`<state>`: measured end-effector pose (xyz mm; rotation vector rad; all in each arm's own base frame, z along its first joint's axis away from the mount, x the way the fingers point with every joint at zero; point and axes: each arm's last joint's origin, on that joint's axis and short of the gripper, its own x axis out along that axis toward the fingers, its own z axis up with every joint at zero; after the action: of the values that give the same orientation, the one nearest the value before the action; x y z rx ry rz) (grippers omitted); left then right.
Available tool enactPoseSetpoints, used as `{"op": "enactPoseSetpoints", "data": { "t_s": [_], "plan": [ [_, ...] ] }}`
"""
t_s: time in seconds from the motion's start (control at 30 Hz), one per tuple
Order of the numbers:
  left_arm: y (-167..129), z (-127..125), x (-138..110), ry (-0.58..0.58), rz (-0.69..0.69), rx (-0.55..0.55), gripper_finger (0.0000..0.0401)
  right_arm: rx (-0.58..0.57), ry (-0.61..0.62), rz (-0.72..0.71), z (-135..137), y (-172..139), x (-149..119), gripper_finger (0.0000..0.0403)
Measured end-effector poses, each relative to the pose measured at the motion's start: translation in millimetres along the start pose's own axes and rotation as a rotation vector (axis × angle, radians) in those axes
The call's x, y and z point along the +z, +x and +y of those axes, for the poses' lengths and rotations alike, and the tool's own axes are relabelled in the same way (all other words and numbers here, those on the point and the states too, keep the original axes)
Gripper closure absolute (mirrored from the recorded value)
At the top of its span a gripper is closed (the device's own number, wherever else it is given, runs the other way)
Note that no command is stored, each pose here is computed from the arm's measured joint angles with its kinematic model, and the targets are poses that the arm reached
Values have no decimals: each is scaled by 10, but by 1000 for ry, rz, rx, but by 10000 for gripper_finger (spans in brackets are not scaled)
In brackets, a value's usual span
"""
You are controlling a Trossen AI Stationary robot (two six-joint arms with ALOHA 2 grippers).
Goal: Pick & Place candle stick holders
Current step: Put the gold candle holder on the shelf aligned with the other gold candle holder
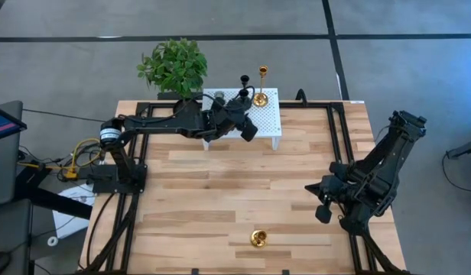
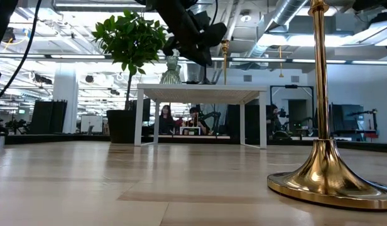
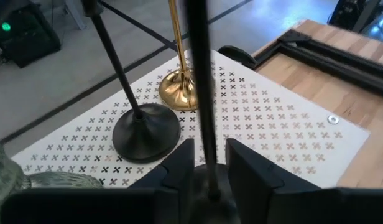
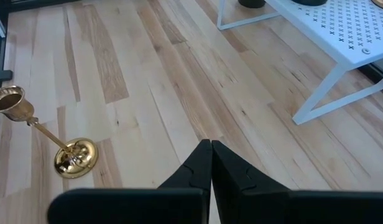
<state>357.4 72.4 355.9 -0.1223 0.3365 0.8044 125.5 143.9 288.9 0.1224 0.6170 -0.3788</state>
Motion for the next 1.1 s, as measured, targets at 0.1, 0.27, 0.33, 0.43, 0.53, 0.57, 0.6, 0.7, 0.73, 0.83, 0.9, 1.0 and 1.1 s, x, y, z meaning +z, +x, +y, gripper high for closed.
{"op": "enactPoseSetpoints", "data": {
  "t_s": [0.1, 0.27, 0.33, 0.43, 0.53, 0.57, 0.6, 0.7, 0.73, 0.83, 0.9, 1.0, 1.1],
  "plan": [
    [2, -3, -2, 43, -1, 0, 289, 0, 2, 0, 0, 1, 0, 403],
    [2, -3, 3, 42, -6, 2, 237, 0, 3, 0, 0, 1, 0, 403],
    [2, -3, 6, 41, -8, 3, 216, 0, 3, 0, 0, 1, 0, 403],
    [2, -3, 6, 44, -8, 3, 192, 0, 3, 0, 0, 1, 0, 403],
    [2, -3, 7, 44, -9, 5, 180, 0, 3, 0, 0, 1, 0, 403],
    [2, -3, 7, 44, -9, 5, 179, 0, 3, 0, 0, 1, 0, 403],
    [2, -3, 7, 44, -9, 5, 179, 0, 3, 0, 0, 1, 0, 403],
    [-1, -8, 8, 45, -11, 4, 182, 0, 3, 0, 0, 0, 0, 403],
    [-3, -11, 8, 45, -12, 3, 183, 0, 3, 0, 0, 1, 0, 403],
    [-47, 4, 39, 58, -23, -2, 188, 0, 3, 0, 0, 1, 0, 403],
    [-106, 14, 82, 72, -41, -7, 191, 0, 3, 0, 0, 1, 1, 403],
    [-192, 50, 160, 54, -76, -15, 194, -1, 4, 0, -1, 1, 2, 403],
    [-311, 75, 236, 32, -109, -30, 194, -3, 5, -1, -3, 4, 5, 403]
  ]
}}
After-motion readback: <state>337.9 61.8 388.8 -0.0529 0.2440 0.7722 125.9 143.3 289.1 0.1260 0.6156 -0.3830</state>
